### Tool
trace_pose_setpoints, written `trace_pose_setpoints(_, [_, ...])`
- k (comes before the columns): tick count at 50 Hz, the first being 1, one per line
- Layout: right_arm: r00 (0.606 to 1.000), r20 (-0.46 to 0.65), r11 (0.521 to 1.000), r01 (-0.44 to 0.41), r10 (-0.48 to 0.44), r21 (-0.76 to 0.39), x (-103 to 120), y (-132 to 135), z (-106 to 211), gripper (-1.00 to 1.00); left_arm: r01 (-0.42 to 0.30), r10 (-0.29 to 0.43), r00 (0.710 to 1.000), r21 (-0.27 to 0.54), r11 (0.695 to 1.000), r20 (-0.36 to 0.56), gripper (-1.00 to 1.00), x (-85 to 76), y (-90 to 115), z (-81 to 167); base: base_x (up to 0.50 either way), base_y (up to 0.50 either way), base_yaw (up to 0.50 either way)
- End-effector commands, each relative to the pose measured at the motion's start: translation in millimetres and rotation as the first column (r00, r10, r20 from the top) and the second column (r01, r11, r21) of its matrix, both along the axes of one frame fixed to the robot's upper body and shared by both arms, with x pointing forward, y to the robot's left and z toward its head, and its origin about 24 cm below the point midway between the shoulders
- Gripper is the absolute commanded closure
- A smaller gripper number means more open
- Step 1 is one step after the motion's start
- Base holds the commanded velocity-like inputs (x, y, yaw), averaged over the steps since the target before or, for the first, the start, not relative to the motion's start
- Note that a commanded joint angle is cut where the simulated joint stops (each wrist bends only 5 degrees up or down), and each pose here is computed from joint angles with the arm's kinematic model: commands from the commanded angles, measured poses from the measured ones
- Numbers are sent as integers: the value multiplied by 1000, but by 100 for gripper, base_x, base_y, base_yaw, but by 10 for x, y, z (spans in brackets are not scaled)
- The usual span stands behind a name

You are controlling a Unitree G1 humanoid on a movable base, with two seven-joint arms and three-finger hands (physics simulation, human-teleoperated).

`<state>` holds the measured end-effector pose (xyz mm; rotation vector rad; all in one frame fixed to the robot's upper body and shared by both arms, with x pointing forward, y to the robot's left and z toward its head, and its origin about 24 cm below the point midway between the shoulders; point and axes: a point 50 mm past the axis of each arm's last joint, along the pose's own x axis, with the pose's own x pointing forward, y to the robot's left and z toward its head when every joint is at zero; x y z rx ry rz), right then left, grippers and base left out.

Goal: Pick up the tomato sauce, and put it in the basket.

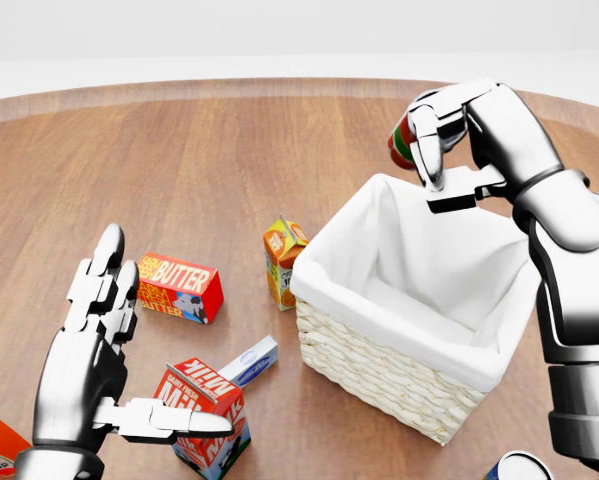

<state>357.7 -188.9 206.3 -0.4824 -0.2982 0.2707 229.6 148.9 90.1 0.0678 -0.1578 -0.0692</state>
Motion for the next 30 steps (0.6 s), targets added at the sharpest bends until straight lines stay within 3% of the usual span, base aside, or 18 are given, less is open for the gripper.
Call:
trace_pose_setpoints(1, [990,-74,993,117,-117,-12,218,-118,-61,100,-1,1,1000,0,1000,-2,-100,1,0,-5,0,0,0])
trace_pose_setpoints(19, [962,-190,981,191,-193,-31,381,-172,-254,100,0,0,1000,3,1000,-3,-100,-4,-3,-6,0,0,0])
trace_pose_setpoints(30, [962,-226,987,138,-152,-77,382,-104,-323,100,-1,1,1000,4,1000,-7,-100,-5,-3,-16,0,0,0])
